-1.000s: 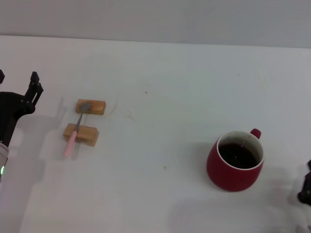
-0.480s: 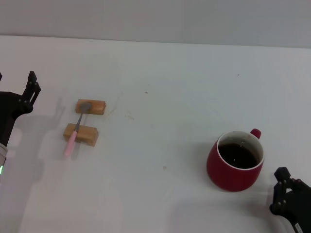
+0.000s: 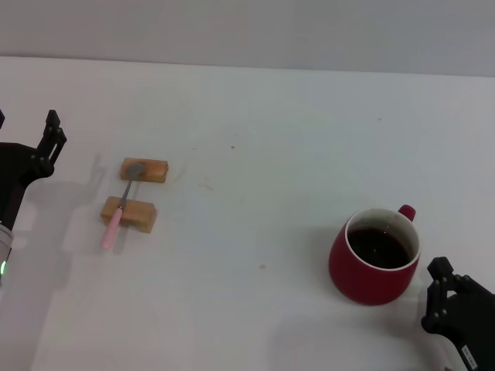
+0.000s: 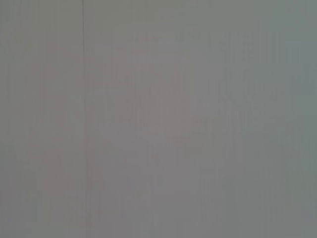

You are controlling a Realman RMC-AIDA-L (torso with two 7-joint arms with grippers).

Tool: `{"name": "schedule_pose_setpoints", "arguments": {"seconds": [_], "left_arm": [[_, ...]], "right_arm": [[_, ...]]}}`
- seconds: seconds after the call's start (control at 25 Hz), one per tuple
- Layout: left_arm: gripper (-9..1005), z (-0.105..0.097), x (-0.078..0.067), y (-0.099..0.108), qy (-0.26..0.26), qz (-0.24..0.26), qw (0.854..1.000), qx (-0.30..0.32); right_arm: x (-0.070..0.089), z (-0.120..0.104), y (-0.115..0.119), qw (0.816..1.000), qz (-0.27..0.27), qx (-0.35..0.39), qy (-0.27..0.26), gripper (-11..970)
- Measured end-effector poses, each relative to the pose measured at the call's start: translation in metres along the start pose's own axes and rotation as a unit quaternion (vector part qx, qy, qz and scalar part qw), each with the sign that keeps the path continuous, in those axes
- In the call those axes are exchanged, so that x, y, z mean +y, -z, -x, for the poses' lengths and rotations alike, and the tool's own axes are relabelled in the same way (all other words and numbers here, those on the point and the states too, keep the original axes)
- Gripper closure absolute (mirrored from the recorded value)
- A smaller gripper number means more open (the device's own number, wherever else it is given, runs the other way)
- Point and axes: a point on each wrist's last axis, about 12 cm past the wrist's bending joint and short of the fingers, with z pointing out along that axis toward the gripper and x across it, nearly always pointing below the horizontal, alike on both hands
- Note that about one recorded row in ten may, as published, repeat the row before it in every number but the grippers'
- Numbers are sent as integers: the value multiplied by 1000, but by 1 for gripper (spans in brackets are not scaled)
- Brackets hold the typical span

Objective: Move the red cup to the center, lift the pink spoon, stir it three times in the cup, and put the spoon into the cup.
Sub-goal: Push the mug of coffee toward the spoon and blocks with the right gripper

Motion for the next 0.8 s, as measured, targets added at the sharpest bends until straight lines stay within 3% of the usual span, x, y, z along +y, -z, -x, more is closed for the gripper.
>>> {"name": "schedule_pose_setpoints", "arguments": {"seconds": [0.8], "left_arm": [[197, 0, 1, 1, -1, 1, 1000, -1]], "right_arm": [[4, 1, -16, 1000, 27, 9, 6, 960]]}}
